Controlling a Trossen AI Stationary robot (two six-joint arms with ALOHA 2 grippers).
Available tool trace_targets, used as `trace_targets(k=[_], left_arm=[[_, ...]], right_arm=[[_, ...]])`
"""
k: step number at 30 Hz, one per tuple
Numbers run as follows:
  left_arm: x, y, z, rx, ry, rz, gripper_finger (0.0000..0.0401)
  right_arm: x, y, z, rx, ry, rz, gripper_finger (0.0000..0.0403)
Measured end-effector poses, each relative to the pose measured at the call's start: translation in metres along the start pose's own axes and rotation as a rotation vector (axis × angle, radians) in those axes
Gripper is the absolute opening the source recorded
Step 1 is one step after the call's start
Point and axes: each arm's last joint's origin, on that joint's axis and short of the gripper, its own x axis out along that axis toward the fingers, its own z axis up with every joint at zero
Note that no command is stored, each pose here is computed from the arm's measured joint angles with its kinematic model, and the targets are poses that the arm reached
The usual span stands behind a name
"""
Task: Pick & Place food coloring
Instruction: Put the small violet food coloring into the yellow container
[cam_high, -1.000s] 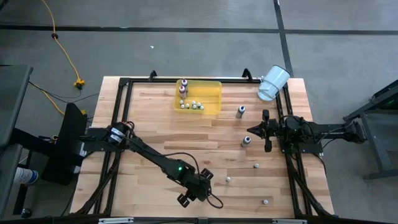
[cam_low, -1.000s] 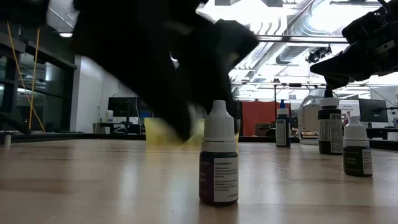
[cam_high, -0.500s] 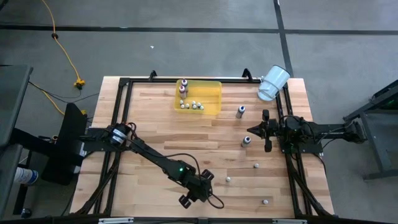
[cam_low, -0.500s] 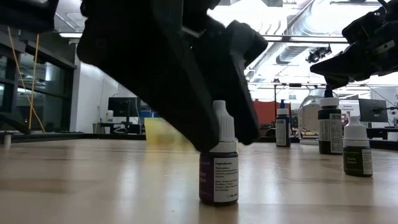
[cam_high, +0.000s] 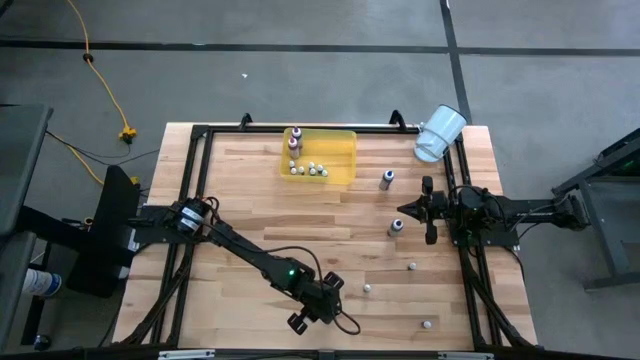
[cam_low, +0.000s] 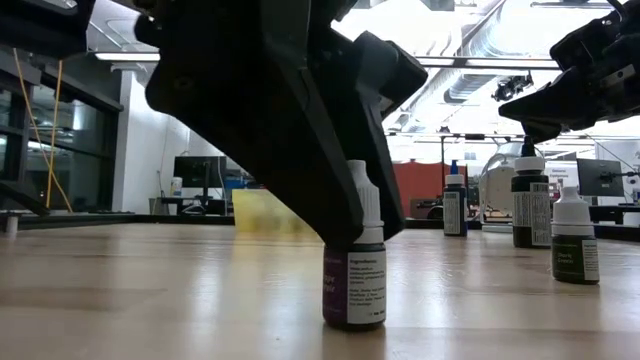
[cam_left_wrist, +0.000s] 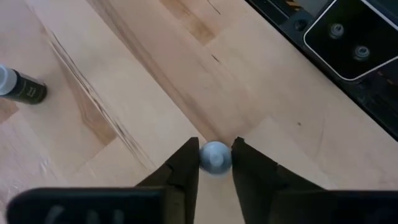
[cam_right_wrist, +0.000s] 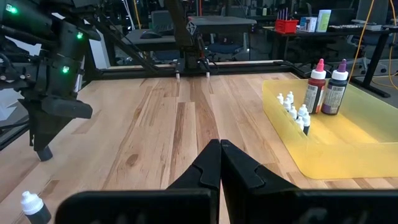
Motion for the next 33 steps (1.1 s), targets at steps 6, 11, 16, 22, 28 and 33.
trace_targets(k=[6, 11, 16, 22, 28, 33], left_arm=[[0.0, 0.0, 0.0, -0.018, 0.001, 0.004, 0.0041], [-0.002, 0.001, 0.001, -0.098, 0.008, 0.026, 0.0041], [-0.018, 0.003, 0.016, -0.162, 0.01, 0.029, 0.0041], [-0.049, 0.005, 0.035, -0.175, 0.044, 0.023, 0.0042], [-0.088, 0.005, 0.052, -0.155, -0.026, 0.024, 0.0042], [-0.129, 0.002, 0.056, -0.14, -0.053, 0.05, 0.0042]], right_arm=[[0.0, 0.0, 0.0, 0.0, 0.0, 0.0, 0.0], [0.0, 0.0, 0.0, 0.0, 0.0, 0.0, 0.0], [0.0, 0.0, 0.0, 0.0, 0.001, 0.0, 0.0], [0.0, 0.0, 0.0, 0.0, 0.0, 0.0, 0.0], [0.0, 0.0, 0.0, 0.0, 0.0, 0.0, 0.0], [0.001, 0.0, -0.001, 0.0, 0.009, -0.001, 0.0]])
